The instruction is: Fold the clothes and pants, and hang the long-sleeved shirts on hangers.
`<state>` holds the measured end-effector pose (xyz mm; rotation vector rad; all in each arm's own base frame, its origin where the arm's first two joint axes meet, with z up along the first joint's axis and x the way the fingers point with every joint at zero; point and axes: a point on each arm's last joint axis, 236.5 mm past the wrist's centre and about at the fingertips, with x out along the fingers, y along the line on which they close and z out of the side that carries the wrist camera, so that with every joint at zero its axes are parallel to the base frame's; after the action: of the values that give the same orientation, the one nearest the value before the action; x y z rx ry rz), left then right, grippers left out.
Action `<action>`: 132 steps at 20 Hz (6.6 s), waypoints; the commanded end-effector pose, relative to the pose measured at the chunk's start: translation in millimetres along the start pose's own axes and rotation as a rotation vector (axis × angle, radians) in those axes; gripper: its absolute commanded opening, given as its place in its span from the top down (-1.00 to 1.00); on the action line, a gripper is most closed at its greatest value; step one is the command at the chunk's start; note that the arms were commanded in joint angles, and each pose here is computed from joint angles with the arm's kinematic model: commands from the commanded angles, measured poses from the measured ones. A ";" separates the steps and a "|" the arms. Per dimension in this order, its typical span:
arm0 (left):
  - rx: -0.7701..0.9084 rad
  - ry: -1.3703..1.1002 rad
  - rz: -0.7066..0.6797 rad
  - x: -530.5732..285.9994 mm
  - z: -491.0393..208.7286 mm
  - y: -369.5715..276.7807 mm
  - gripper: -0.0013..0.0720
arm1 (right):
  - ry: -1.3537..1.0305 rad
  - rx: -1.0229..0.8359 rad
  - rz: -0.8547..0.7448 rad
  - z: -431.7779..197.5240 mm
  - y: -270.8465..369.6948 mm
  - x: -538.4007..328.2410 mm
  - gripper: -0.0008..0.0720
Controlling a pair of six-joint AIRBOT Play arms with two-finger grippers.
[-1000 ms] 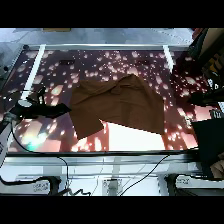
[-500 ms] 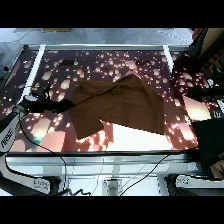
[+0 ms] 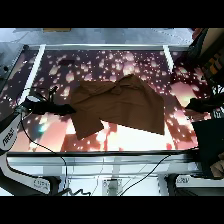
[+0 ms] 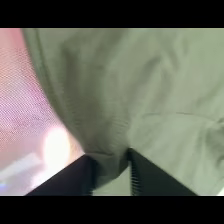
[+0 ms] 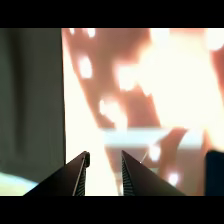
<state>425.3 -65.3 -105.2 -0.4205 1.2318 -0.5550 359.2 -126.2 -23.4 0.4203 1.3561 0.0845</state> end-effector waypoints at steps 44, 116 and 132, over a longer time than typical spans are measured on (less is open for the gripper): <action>0.581 -1.917 0.319 -588.0 -74.7 -376.3 0.95 | -1.438 -0.690 0.088 -92.4 323.9 -454.6 0.95; 0.000 -0.100 0.378 -209.2 -83.9 -37.1 0.86 | 0.422 -0.047 0.272 -85.7 44.5 67.7 -0.33; -0.222 0.173 0.223 -106.5 -222.0 -25.6 -0.41 | 0.412 0.035 0.419 -129.1 86.6 124.4 0.14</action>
<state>187.4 -21.6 -65.5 -0.4167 1.4875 -0.2750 289.1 18.7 -126.3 0.7604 1.6290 0.4896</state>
